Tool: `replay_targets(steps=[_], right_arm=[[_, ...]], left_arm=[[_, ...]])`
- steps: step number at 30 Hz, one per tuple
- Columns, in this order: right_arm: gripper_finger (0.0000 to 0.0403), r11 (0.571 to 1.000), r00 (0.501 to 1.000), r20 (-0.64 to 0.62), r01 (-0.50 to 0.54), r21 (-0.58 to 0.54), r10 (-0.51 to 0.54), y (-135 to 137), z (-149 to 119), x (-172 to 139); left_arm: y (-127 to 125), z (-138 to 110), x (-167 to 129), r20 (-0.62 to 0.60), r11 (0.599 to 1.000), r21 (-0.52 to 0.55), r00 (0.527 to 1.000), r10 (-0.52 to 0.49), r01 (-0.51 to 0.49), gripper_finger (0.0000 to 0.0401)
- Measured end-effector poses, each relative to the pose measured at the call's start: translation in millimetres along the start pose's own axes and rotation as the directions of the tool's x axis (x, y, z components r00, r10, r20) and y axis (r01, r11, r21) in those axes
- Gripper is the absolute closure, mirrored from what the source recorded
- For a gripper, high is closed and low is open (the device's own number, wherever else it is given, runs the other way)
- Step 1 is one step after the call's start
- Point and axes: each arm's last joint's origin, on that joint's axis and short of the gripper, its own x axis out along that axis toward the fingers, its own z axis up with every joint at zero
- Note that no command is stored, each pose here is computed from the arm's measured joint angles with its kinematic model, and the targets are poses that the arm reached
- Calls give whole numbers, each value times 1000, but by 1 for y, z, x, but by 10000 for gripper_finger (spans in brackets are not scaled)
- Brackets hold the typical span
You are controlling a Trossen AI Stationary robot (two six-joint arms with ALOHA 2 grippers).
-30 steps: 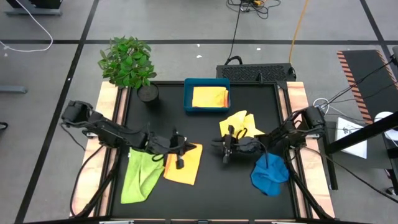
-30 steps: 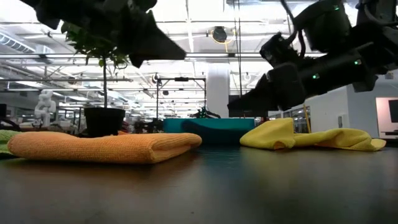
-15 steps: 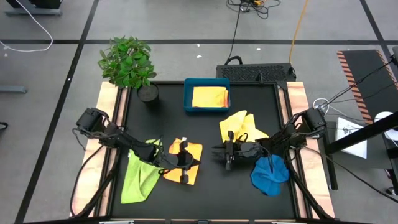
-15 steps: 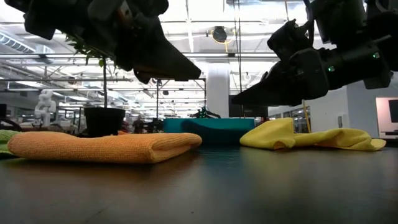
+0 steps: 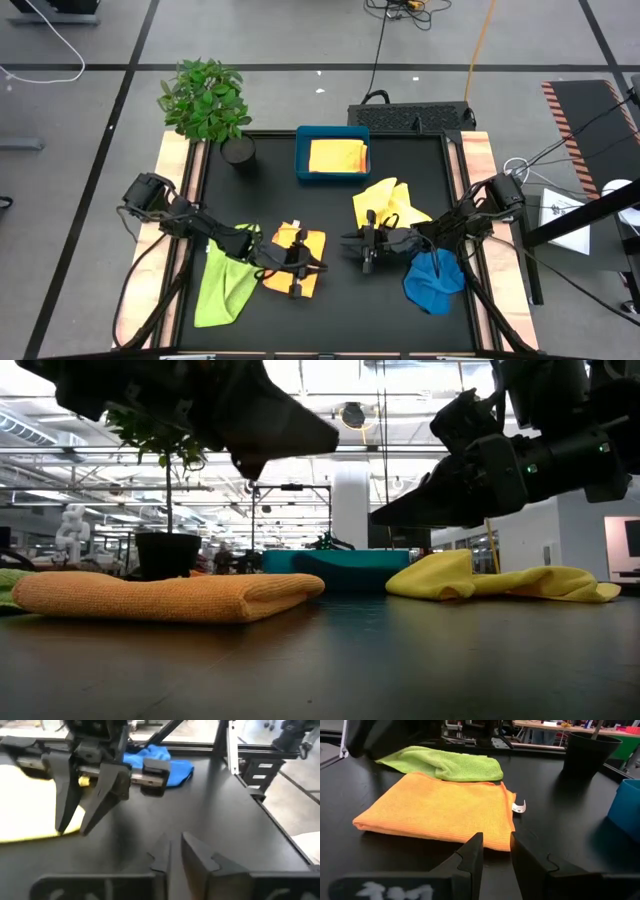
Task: Fold microfiber towels
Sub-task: Put the orange microfiber towel into the blue bin
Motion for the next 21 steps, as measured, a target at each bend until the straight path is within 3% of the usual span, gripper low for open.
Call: replay_targets(steps=[6,12,15,21], right_arm=[[312,1000,1000,0,0,-5,0,0,0,0],[312,1000,1000,-2,1,5,-1,0,0,0],[312,1000,1000,0,2,6,-2,0,0,0],[312,1000,1000,-8,3,3,-3,-1,-1,0]], left_arm=[[10,3,-1,-10,999,-2,999,37,-37,262],[10,22,-3,-185,994,68,978,93,-81,178],[0,35,-3,-261,985,132,954,146,-115,159],[-25,50,-6,-350,984,162,927,132,-79,162]])
